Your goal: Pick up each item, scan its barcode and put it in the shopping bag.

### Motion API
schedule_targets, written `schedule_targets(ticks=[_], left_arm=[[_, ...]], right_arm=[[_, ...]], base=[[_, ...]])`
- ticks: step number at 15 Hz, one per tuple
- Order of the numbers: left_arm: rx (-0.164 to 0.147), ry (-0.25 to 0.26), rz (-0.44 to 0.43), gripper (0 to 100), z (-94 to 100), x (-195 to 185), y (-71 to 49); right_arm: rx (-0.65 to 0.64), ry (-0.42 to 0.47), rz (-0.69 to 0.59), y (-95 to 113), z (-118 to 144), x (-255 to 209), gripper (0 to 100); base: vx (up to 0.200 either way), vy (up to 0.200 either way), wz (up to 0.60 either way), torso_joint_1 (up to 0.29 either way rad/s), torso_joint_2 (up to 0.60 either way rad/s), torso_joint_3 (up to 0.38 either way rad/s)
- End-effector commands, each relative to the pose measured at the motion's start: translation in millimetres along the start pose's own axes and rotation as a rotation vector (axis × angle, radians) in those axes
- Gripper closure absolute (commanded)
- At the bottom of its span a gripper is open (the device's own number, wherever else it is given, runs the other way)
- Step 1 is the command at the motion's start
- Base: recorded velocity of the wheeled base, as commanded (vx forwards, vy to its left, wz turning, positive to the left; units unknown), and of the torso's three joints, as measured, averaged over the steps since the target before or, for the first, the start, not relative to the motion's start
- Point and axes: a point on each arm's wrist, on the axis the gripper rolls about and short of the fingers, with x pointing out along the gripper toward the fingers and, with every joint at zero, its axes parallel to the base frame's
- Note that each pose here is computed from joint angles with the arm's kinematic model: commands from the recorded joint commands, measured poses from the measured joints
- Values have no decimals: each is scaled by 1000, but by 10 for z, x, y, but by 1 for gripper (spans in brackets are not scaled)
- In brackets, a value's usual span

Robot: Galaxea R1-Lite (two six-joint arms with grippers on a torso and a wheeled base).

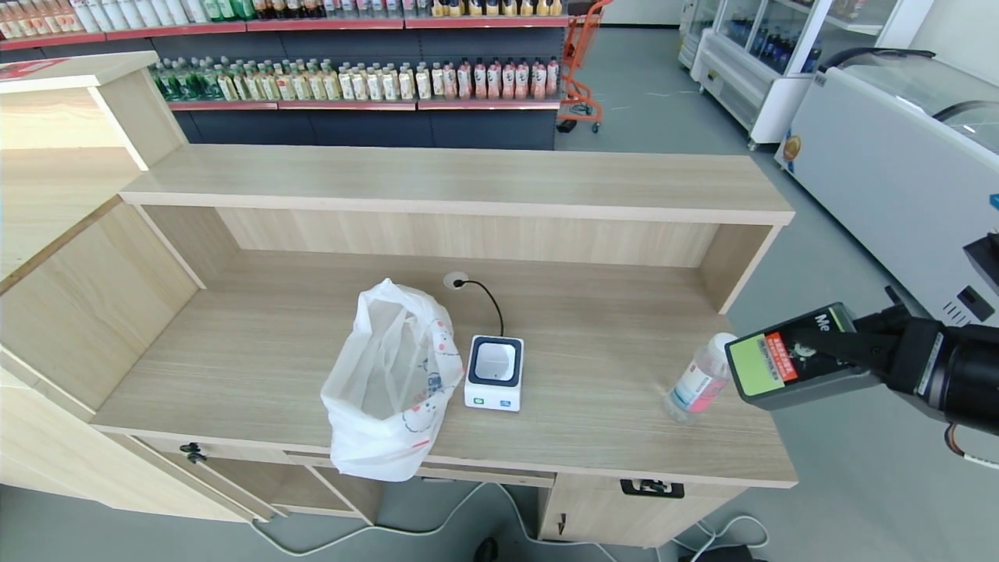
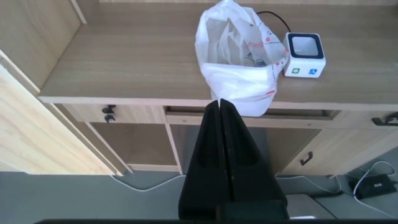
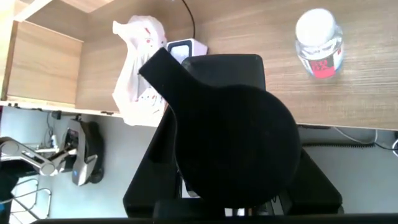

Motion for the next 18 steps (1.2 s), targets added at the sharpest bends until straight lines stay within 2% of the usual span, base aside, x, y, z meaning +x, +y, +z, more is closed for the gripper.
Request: schedule_targets(ticks=[1,6,9,13,15,18], left_arm=[[0,0,-1,100,-1,0,0],[1,0,-1,100,-1,0,0],[0,0,-1,100,-1,0,0],[-2,0,1,100,-1,0,0],[-2,2,-1,100,-5,1,0],[-2,0,-1,100,-1,0,0]], right_arm=[[6,17,-11,-22,19,109,100],[0,-24,-50,-117,67,454,100],[9,11,-70,-165,15,574,100],[1,2,-62,-244,87,1004,100],[-4,17,-52,-273,17,1231,100],[-19,40,-46,-202,-114,1405,100]], base=[[0,200,0,2,2,-12],[0,200,0,1,5,2],[0,200,0,1,9,5],[0,0,0,0,0,0],[0,0,0,0,0,0],[0,0,0,0,0,0]])
